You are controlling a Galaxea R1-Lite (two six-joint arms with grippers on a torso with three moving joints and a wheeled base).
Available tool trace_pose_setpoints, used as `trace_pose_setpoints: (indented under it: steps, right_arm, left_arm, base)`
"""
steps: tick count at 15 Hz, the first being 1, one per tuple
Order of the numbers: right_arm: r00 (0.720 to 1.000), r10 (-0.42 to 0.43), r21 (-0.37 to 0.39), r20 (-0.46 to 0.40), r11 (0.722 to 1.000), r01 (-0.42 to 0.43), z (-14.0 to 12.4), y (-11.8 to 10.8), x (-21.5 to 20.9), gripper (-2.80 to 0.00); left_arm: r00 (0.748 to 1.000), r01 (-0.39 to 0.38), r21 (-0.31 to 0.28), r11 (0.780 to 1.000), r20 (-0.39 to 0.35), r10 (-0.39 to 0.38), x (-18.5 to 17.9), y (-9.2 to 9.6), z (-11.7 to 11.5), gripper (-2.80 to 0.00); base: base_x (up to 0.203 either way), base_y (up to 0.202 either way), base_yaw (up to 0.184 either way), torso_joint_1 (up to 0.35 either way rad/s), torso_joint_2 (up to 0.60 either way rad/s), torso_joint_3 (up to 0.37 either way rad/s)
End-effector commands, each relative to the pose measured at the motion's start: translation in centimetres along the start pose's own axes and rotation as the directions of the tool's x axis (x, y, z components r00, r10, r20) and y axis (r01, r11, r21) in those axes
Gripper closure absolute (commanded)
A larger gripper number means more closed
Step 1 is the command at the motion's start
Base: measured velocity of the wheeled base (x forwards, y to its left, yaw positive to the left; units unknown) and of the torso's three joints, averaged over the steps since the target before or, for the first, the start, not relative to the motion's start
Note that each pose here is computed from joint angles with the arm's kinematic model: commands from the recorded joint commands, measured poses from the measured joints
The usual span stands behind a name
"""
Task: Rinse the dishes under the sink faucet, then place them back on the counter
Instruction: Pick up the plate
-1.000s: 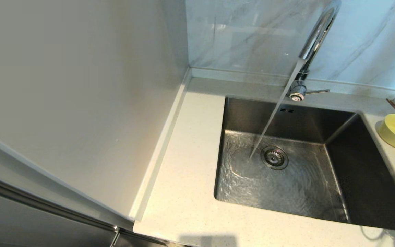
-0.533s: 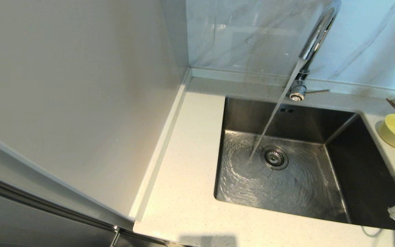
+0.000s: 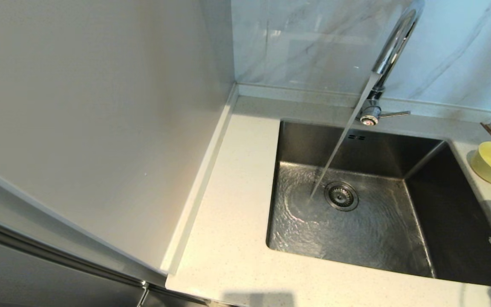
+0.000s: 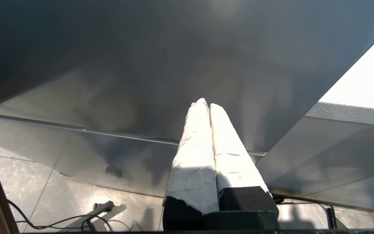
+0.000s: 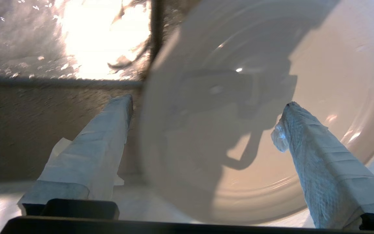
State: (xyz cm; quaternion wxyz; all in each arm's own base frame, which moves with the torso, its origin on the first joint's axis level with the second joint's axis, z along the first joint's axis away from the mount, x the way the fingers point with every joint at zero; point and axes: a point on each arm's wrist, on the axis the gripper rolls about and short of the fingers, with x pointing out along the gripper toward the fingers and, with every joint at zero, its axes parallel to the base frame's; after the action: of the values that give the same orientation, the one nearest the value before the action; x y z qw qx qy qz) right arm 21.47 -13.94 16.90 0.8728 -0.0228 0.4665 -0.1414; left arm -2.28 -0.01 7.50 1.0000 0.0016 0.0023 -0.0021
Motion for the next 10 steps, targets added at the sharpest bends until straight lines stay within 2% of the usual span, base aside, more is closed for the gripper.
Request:
trace_pose_setpoints:
  steps: [1,2,4,10]
  right_arm:
    - [1.000,-0.002,0.007,-0.021,1.000,0.002,0.36,-0.71,1.06,-2.80]
    - [1.000,-0.005,-0.004,-0.026,1.000,0.005,0.31,-0.94,1.22,0.00]
    - [0.999,-0.007,-0.035,-0.038,0.999,0.006,-0.06,-1.16,1.32,0.00]
    - [0.999,-0.013,-0.022,-0.046,1.000,0.012,-0.54,-1.41,1.07,0.00]
  left_arm:
    - [1.000,0.000,0.000,1.000,0.000,0.000,0.00,0.00,0.00,0.00]
    - [1.000,0.000,0.000,1.000,0.000,0.000,0.00,0.00,0.00,0.00]
    - [1.000,0.000,0.000,1.000,0.000,0.000,0.00,0.00,0.00,0.00]
    - [1.000,0.000,0.000,1.000,0.000,0.000,0.00,0.00,0.00,0.00]
  base:
    - [0.000,0.000,0.000,0.000,0.00,0.000]
    - [0.000,0.000,0.000,0.000,0.00,0.000]
    - [0.000,0.000,0.000,0.000,0.00,0.000]
    - [0.000,0.000,0.000,0.000,0.00,0.000]
